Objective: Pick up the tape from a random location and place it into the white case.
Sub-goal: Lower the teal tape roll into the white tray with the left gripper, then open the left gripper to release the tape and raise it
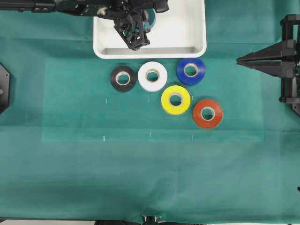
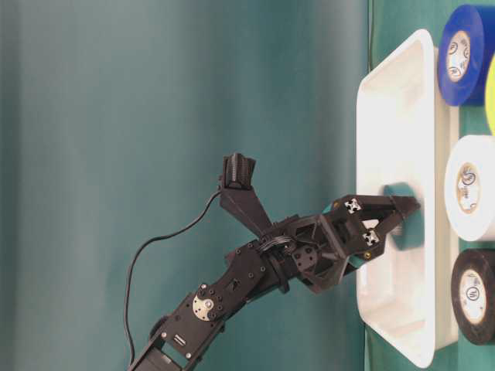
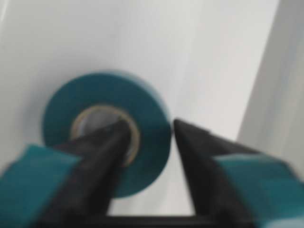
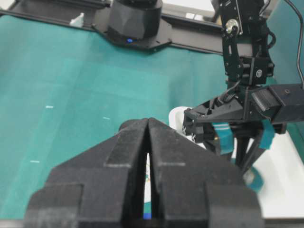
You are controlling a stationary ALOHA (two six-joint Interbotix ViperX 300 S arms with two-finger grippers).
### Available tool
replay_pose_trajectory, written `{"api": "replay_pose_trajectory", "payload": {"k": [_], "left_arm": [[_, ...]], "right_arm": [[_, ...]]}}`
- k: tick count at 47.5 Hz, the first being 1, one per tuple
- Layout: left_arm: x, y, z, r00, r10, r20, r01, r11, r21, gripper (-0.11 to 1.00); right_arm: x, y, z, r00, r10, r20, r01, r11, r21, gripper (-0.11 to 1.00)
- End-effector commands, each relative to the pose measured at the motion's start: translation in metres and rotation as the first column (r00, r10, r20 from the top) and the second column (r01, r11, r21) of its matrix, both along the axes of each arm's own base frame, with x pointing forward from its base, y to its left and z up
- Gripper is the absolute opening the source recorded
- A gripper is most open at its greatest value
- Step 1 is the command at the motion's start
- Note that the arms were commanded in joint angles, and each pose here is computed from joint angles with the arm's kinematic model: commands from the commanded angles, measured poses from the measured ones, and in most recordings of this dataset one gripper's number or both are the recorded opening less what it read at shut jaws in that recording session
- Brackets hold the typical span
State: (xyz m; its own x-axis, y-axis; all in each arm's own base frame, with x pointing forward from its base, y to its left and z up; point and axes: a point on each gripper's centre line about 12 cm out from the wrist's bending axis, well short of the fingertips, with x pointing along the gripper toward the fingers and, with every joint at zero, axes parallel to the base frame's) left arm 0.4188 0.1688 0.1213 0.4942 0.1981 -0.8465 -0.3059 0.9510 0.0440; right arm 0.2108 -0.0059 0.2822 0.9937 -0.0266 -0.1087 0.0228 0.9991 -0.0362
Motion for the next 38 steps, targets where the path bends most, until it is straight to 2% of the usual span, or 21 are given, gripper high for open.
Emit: {"api": "replay_pose_trajectory", "payload": {"k": [1, 7, 9, 30, 38], "left_arm": [[0.004, -0.002, 0.014, 0.999, -0.007, 0.034, 0.006, 1.000, 0.013, 0.61], [0.003, -0.002, 0.020, 0.999, -0.009, 0.038, 0.009, 1.000, 0.017, 0.93], [0.002, -0.002, 0.021, 0.999, -0.009, 0.039, 0.009, 1.000, 0.017, 0.98], [0.000, -0.005, 0.034, 0.999, -0.011, 0.041, 0.011, 1.000, 0.017, 0.96], [0.000, -0.010, 0.057, 0.998, -0.024, 0.058, 0.023, 0.999, 0.024, 0.96]], "right_arm": [[0.003, 0.000, 0.009, 1.000, -0.001, 0.026, 0.001, 1.000, -0.004, 0.00], [0.003, 0.000, 0.010, 1.000, -0.001, 0.028, 0.001, 1.000, -0.004, 0.00], [0.003, 0.000, 0.009, 1.000, -0.001, 0.026, 0.001, 1.000, -0.004, 0.00], [0.003, 0.000, 0.010, 1.000, -0.001, 0.026, 0.001, 1.000, -0.004, 0.00], [0.003, 0.000, 0.010, 1.000, -0.001, 0.028, 0.001, 1.000, -0.004, 0.00]]}}
